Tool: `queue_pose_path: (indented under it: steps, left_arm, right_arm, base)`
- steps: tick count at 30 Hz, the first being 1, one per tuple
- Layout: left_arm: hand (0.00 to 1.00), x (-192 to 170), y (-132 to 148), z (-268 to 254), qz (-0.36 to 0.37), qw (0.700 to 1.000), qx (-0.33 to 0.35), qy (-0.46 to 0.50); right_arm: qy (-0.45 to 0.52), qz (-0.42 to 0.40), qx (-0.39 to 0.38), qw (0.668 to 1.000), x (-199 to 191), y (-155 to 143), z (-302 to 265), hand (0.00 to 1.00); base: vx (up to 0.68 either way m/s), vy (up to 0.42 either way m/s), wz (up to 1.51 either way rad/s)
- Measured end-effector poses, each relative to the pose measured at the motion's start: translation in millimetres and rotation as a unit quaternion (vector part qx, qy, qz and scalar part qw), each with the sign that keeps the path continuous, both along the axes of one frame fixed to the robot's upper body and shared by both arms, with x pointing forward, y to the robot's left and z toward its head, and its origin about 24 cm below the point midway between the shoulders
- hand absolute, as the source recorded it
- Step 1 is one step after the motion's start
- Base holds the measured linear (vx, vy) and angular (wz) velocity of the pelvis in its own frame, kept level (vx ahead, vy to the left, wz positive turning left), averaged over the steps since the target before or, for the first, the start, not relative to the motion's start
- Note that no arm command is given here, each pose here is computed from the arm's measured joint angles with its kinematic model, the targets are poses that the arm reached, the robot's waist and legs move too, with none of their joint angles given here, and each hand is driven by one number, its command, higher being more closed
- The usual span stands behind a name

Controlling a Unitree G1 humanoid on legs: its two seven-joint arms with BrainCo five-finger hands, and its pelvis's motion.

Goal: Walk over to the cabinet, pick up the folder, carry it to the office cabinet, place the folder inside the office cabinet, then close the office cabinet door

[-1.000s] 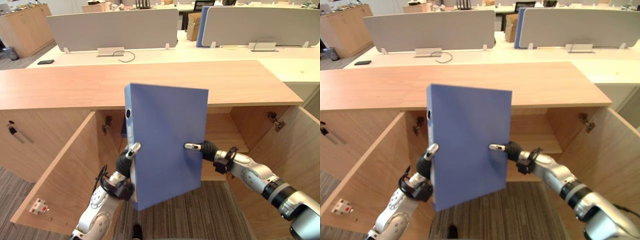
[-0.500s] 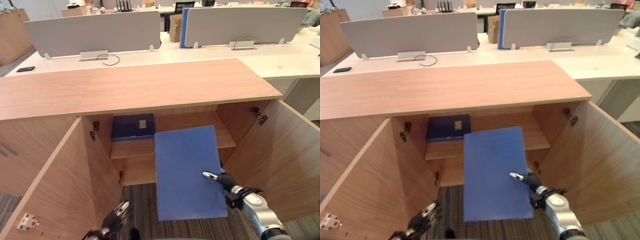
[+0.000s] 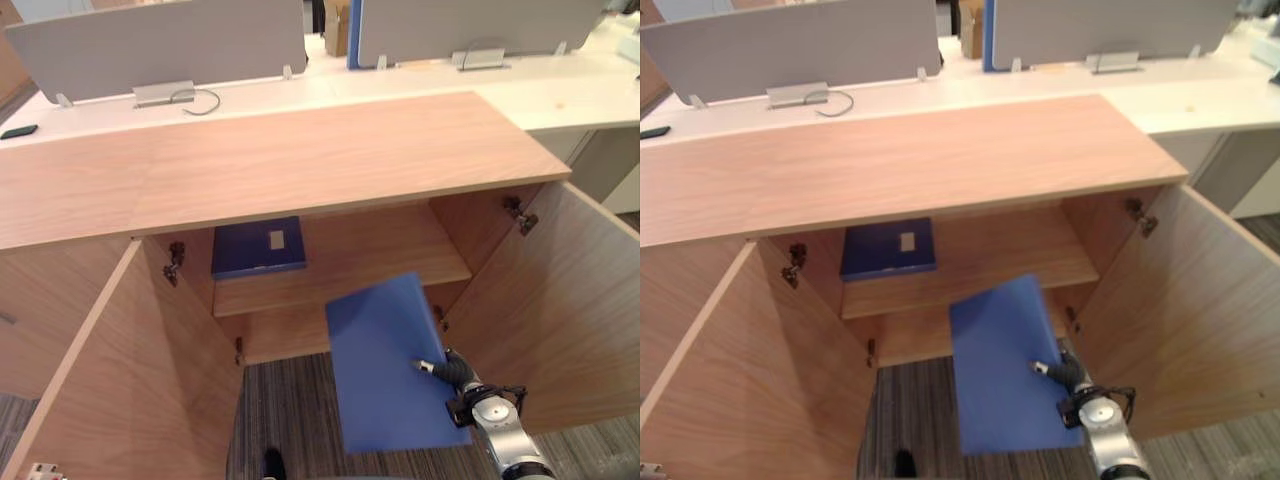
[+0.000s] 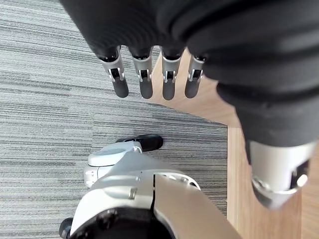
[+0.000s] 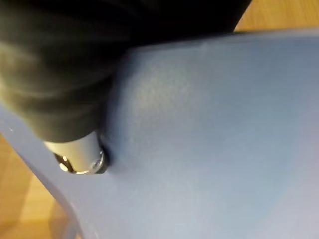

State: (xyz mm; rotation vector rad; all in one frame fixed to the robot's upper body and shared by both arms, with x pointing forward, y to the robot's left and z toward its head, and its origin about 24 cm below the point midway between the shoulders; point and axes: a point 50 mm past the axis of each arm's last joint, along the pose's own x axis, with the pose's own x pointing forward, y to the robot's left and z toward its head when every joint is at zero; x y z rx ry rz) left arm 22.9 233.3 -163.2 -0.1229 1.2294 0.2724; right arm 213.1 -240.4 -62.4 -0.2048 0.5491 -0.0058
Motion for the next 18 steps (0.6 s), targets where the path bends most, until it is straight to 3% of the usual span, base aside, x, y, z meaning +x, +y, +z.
queue_pose_path:
  steps: [3, 5, 9, 11, 18]
  left_arm:
    - [0.00, 11, -9, -1, 0.001, 1.000, -0.011, -0.017]
    - [0.00, 36, -11, 4, -0.006, 0.998, -0.013, -0.056]
    - [0.00, 66, -19, 11, 0.019, 0.993, -0.025, -0.117]
    - [0.00, 76, -24, 15, 0.026, 0.989, -0.029, -0.141]
    - [0.00, 103, -21, 32, 0.046, 0.975, -0.029, -0.214]
  right_arm:
    - [-0.056, -0.100, 0.156, 0.981, 19, 9, 9, 1.00]
    - [-0.125, -0.147, 0.272, 0.943, 50, 19, 32, 1.00]
    - [-0.218, -0.168, 0.376, 0.885, 87, 29, 77, 1.00]
    - [-0.272, -0.152, 0.443, 0.841, 101, 44, 109, 1.00]
    - [-0.374, -0.093, 0.480, 0.788, 129, 53, 193, 1.00]
  base:
    - [-0.01, 0.046, -0.06]
    - [-0.09, 0.029, -0.05]
    - [-0.12, 0.003, -0.21]
    - [-0.17, 0.035, -0.22]
    - [-0.19, 0.066, -0.14]
